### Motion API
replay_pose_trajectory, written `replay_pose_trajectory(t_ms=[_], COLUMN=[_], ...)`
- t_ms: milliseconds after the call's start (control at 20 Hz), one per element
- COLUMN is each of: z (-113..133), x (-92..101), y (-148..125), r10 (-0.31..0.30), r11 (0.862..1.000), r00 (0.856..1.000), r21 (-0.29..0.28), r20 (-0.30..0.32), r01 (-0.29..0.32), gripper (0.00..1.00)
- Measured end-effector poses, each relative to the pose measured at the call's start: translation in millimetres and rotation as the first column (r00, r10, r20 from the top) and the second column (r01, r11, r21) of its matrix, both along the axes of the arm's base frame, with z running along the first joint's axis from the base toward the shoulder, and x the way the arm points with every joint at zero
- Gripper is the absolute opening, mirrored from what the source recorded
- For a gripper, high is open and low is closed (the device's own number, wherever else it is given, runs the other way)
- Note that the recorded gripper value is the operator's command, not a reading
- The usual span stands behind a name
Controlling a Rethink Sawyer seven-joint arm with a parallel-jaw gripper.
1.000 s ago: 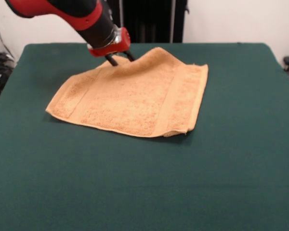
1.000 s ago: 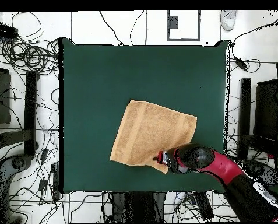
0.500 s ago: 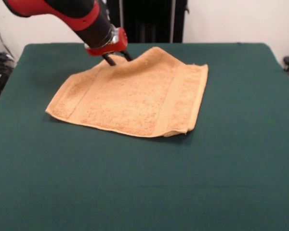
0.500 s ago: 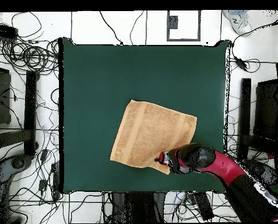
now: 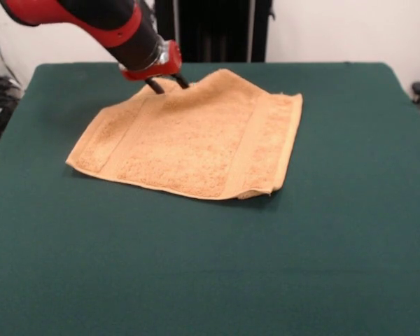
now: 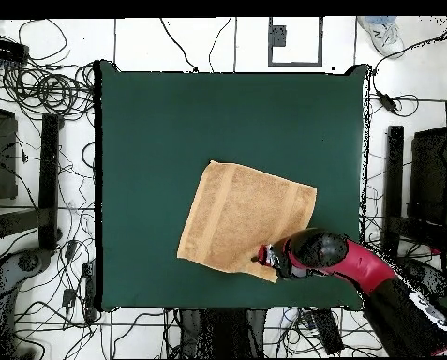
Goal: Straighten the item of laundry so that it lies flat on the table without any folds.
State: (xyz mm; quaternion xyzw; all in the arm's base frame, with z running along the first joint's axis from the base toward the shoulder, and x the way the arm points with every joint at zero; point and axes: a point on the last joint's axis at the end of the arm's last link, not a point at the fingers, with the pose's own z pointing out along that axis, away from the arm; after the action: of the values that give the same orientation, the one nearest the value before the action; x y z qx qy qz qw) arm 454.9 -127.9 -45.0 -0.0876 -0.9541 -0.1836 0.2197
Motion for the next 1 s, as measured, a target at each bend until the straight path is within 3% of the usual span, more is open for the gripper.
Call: replay_pose_trajectory(t_ms=[550, 1000], z=[-0.3, -0.5], x=[-18.1, -27.1], y=[-31.1, -39.9], r10=[-0.025, -0.031], r11=[0.999, 0.997], r00=[0.997, 0.995], r21=[-0.047, -0.075], r20=[-0.072, -0.093], r01=[0.022, 0.024], gripper=[1.00, 1.00])
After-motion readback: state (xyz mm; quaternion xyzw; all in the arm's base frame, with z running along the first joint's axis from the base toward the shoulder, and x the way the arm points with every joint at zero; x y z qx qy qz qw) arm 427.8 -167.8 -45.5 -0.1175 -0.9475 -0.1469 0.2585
